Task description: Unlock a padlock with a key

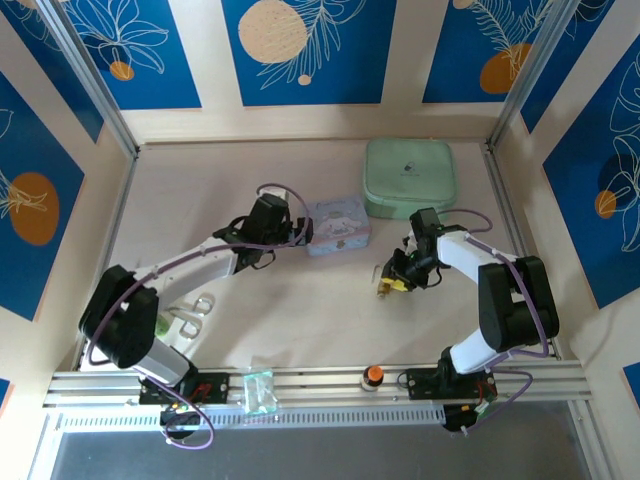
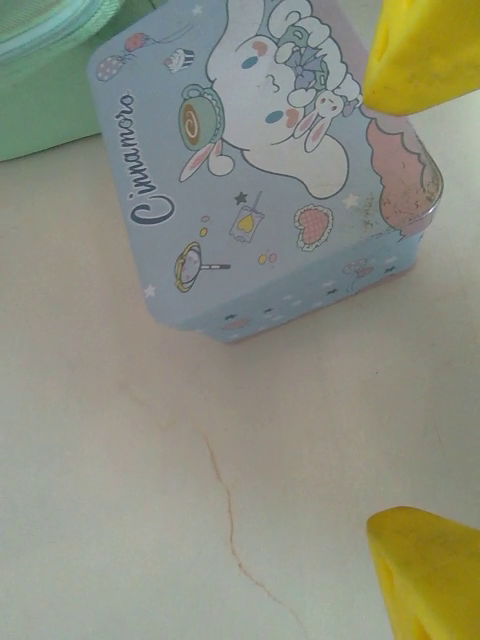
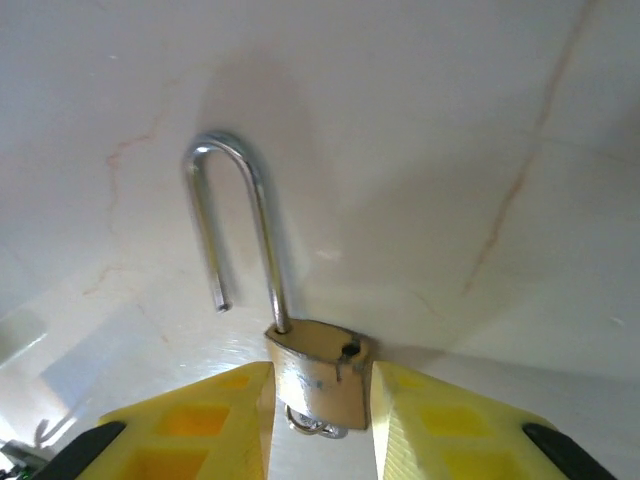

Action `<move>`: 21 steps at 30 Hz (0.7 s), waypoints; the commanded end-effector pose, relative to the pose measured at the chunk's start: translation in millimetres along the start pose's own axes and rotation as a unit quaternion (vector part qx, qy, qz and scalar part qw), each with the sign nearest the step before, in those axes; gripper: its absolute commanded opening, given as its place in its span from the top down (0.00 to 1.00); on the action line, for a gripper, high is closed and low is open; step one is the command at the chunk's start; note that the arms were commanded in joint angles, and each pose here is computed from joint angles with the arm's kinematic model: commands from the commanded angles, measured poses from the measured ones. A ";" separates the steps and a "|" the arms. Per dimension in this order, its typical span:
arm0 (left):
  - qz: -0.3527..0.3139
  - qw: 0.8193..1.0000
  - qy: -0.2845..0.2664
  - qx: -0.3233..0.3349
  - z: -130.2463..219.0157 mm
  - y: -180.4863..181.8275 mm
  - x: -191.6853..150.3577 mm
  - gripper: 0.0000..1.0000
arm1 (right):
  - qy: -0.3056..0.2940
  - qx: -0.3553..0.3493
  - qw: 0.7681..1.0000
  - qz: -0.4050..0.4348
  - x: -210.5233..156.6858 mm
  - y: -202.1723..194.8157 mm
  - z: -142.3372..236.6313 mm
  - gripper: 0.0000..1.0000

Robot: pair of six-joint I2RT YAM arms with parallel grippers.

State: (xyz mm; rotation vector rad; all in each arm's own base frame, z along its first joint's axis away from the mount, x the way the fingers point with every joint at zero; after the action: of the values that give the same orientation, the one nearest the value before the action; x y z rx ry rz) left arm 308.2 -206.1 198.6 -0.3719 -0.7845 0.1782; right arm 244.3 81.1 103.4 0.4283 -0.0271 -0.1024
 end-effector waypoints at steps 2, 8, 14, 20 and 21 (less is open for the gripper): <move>-0.005 1.000 -0.002 0.027 12.7 21.9 5.0 0.00 | -0.006 -0.058 0.998 0.031 0.5 3.3 14.6 0.59; -0.038 0.986 -0.094 0.135 43.8 67.2 20.1 0.00 | -0.138 -0.103 0.981 0.092 16.6 10.7 51.5 0.25; -0.090 0.948 -0.148 0.267 55.9 119.4 27.0 0.01 | -0.314 -0.217 0.915 0.129 46.5 -6.4 72.6 0.23; -0.122 0.932 -0.195 0.282 28.3 174.7 15.1 0.01 | -0.376 -0.282 0.859 0.202 74.9 -19.6 66.5 0.17; -0.113 0.932 -0.202 0.278 23.8 184.2 11.9 0.00 | -0.386 -0.290 0.853 0.199 78.1 -25.5 64.5 0.17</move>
State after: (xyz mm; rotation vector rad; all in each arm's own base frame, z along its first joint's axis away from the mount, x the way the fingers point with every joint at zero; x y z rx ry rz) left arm 286.0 -42.2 157.8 0.2851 -1.0270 0.2708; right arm 296.6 37.2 147.1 -0.1103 -0.7148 0.1119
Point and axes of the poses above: each hand's point on the last joint's axis, 136 mm out from that joint toward the fingers, its own z axis back along the fingers, its own y axis along the line the jaws close on, x = y × z, the point moved 8 cm from there along z, back along the fingers, and after that the axes turned 14 degrees about z, right-handed, at the moved point
